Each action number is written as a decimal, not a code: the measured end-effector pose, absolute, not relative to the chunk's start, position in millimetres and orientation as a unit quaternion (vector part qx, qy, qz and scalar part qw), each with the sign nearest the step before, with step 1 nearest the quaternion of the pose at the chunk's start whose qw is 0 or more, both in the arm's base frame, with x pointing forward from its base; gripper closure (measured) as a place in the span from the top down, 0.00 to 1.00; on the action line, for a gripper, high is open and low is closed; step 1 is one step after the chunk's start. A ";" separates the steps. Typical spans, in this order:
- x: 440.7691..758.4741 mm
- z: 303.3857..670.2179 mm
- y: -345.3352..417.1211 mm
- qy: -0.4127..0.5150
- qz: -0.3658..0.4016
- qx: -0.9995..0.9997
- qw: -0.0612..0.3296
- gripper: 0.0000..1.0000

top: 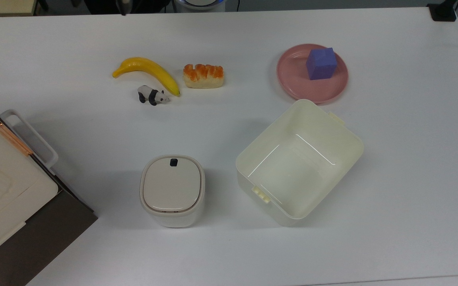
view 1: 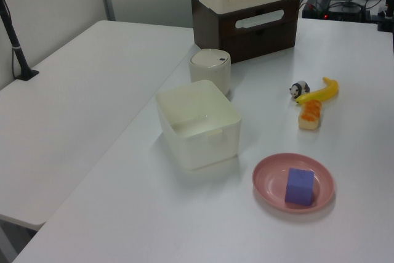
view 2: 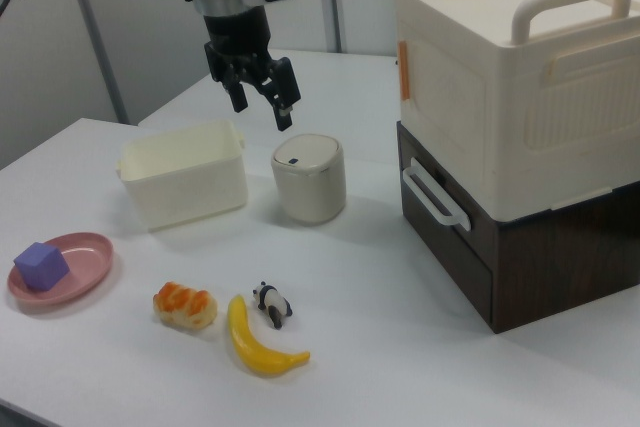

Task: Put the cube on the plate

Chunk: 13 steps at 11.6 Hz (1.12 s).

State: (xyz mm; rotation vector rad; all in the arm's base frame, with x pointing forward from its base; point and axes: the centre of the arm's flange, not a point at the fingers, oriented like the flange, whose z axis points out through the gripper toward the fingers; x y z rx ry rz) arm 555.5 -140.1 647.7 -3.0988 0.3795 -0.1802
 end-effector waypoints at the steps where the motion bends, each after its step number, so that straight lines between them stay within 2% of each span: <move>1: 551.4 650.4 -146.3 0.123 -0.057 -0.991 0.007 1.00; 5: 526.4 670.3 -150.5 0.085 -0.010 -0.996 0.015 1.00; 13: 536.8 655.7 -119.9 0.071 0.012 -0.997 0.025 1.00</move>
